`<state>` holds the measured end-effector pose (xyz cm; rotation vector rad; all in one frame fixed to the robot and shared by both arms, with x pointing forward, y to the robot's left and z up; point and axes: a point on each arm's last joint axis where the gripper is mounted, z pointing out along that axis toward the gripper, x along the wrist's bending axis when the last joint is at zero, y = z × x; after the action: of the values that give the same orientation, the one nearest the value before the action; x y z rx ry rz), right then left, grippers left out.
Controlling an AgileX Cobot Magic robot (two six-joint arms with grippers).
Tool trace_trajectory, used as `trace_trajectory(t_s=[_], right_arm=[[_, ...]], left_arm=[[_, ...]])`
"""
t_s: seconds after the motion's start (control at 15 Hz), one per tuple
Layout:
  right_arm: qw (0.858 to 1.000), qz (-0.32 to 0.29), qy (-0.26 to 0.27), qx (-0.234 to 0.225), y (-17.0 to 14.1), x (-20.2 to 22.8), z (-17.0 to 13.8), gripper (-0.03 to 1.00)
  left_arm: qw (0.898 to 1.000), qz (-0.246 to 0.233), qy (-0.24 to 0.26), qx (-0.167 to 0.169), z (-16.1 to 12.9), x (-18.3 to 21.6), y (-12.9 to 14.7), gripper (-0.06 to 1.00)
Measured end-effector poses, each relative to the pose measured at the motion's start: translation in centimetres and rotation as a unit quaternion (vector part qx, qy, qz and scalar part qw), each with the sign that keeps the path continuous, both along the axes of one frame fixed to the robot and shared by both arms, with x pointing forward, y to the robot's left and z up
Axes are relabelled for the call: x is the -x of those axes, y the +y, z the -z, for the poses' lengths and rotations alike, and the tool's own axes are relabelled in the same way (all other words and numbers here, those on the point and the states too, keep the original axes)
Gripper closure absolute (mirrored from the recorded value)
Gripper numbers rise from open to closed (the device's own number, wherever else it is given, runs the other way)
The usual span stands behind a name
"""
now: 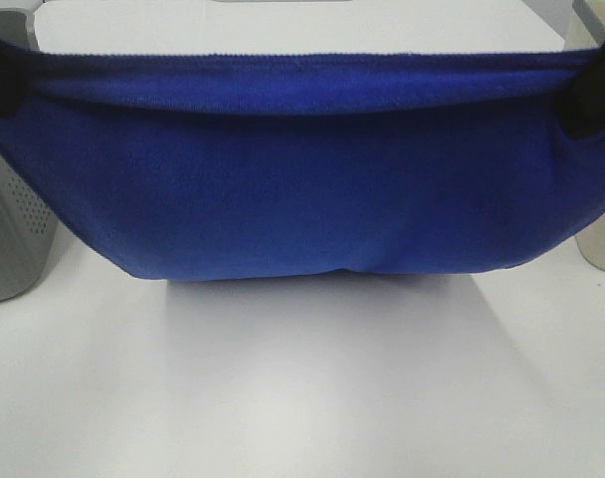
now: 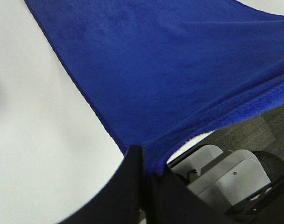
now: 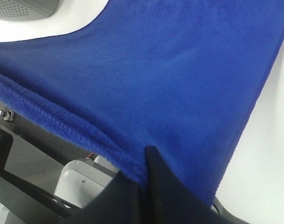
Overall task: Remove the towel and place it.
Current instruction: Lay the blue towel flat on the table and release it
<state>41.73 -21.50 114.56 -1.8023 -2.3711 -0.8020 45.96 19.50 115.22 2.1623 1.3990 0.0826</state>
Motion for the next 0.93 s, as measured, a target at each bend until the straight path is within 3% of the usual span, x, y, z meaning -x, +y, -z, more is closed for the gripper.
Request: trace_trajectory(t_s=[0.47, 0.6, 0.93], right_arm=[[0.995, 0.001, 0.102, 0.012, -0.4, 2.5, 6.1, 0.95], [0.987, 0.002, 0.161, 0.01, -0.5, 3.7, 9.0, 0.95], [0.971, 0.007, 0.238, 0.013, -0.7, 5.6, 12.6, 0.95]], left_arm=[[0.989, 0.017, 0.148, 0.012, 7.9, 2.7, -0.2, 0.94], [0.976, 0.017, 0.214, 0.014, 11.2, 4.3, 0.0, 0.94], [0.95, 0.02, 0.309, 0.036, 15.6, 7.5, 0.2, 0.94]])
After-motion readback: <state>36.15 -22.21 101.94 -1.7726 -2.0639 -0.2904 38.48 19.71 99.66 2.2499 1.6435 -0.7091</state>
